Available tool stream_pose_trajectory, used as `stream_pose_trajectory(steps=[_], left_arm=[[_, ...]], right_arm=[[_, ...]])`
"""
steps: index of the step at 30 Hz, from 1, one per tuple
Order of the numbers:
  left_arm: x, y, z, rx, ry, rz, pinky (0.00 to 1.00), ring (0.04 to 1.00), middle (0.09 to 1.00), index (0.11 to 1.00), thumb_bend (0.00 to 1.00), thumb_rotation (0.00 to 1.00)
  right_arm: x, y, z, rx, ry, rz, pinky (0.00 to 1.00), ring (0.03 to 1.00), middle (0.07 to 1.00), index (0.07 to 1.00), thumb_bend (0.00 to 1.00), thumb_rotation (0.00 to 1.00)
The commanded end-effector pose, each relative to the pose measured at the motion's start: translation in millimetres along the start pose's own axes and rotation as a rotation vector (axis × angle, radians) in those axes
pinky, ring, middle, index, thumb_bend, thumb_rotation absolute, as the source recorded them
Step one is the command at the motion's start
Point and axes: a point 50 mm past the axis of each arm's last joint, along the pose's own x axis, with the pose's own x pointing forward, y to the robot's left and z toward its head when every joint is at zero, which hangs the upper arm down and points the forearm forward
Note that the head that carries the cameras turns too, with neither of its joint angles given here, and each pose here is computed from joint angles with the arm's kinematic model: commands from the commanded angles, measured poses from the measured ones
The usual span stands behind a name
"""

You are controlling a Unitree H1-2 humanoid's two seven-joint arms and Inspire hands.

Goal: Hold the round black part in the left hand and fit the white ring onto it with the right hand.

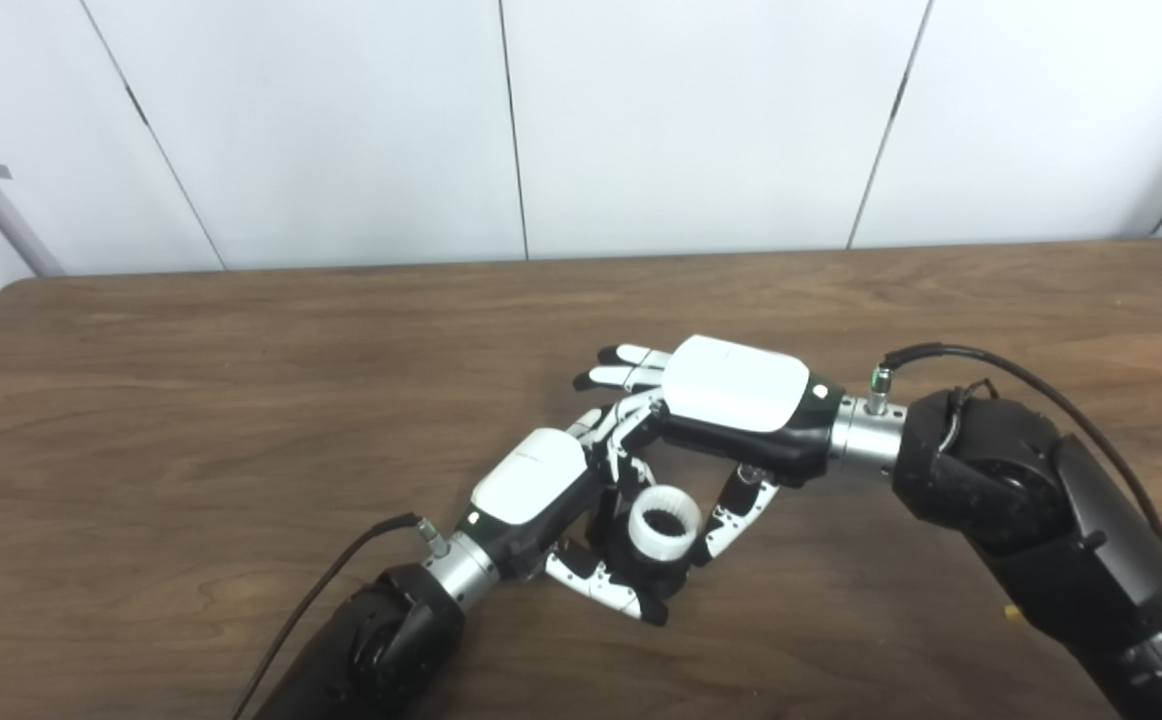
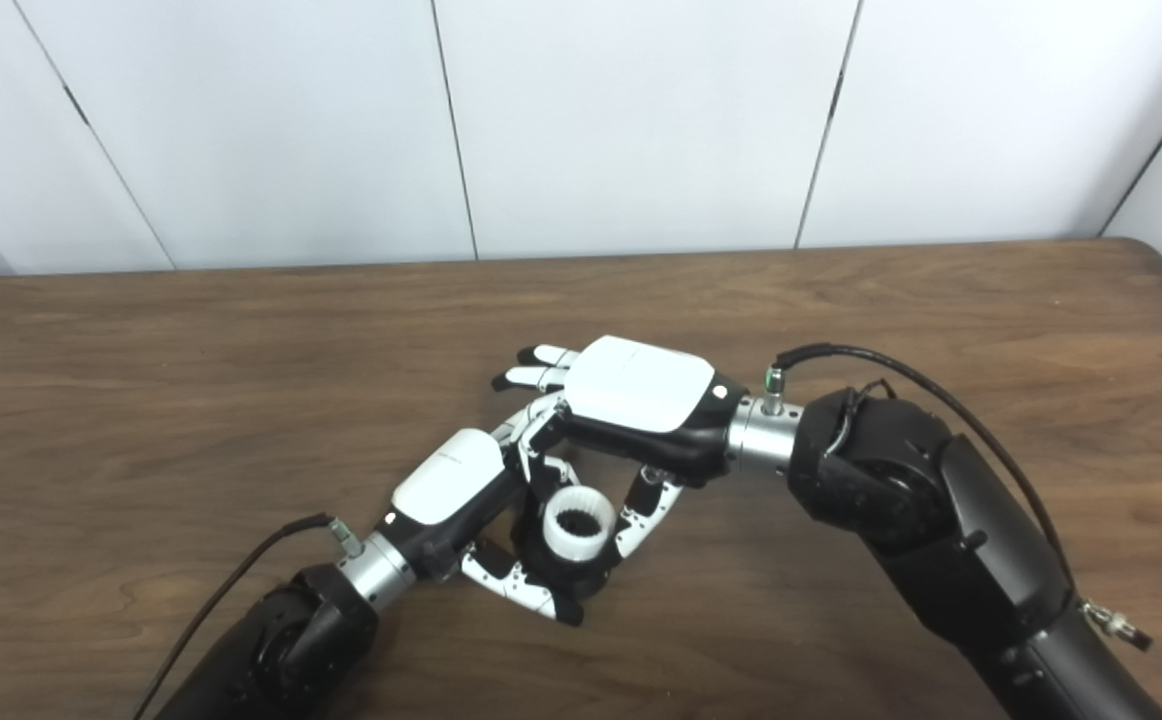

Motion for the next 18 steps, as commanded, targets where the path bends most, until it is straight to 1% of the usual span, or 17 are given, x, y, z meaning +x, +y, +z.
stream_pose_trajectory(steps=[1,7,13,18], left_arm=[[4,5,6,0.000,-0.020,0.021,1.00,0.912,0.691,0.481,0.52,0.06],[6,5,7,-0.001,-0.032,0.027,1.00,0.909,0.696,0.481,0.52,0.06],[8,5,7,0.002,-0.021,0.024,1.00,0.917,0.704,0.482,0.52,0.06],[7,5,6,0.002,-0.021,0.031,1.00,0.894,0.715,0.482,0.52,0.06]], right_arm=[[2,-16,4,-0.055,-0.037,-0.064,1.00,0.953,0.720,0.480,0.53,0.14],[3,-14,7,-0.055,-0.050,-0.067,1.00,0.952,0.726,0.480,0.53,0.14],[4,-7,13,-0.047,-0.082,-0.070,1.00,0.945,0.727,0.480,0.53,0.14],[7,-2,17,-0.036,-0.096,-0.061,1.00,0.951,0.738,0.480,0.53,0.14]])
